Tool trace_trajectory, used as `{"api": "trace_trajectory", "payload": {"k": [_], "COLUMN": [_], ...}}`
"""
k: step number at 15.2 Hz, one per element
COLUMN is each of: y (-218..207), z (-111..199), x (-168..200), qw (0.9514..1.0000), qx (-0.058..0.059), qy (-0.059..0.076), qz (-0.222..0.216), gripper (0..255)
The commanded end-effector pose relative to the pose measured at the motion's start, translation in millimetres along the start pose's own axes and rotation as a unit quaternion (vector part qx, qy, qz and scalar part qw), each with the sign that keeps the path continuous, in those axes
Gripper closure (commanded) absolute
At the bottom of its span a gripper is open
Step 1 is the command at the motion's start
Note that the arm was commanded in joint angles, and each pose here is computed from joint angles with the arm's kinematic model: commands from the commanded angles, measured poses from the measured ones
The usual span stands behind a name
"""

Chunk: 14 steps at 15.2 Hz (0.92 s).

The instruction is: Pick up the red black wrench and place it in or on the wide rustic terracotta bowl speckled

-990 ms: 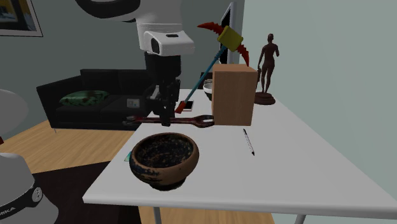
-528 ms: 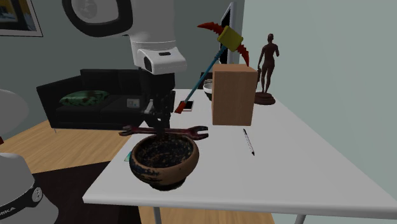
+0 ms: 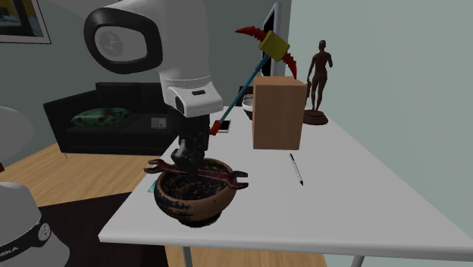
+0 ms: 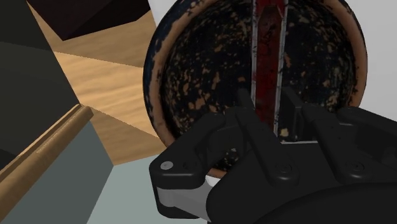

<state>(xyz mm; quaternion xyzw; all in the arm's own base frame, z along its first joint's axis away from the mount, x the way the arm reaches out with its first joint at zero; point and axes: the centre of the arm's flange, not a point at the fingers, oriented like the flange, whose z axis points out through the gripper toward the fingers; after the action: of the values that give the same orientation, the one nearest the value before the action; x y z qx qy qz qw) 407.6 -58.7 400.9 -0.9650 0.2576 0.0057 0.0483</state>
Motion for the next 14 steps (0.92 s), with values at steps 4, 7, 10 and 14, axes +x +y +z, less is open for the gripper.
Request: {"api": "trace_trajectory", "payload": {"k": [4,7,10,14], "y": [1,1,0,1], "z": [5,5,5,-8], "x": [1,1,1,1], "qw": [1.0,1.0,1.0,1.0], "qx": [0.0,0.0,0.0,0.0], "qy": [0.0,0.0,0.0,0.0], "qz": [0.0,0.0,0.0,0.0], "gripper": [255,255,0,0]}}
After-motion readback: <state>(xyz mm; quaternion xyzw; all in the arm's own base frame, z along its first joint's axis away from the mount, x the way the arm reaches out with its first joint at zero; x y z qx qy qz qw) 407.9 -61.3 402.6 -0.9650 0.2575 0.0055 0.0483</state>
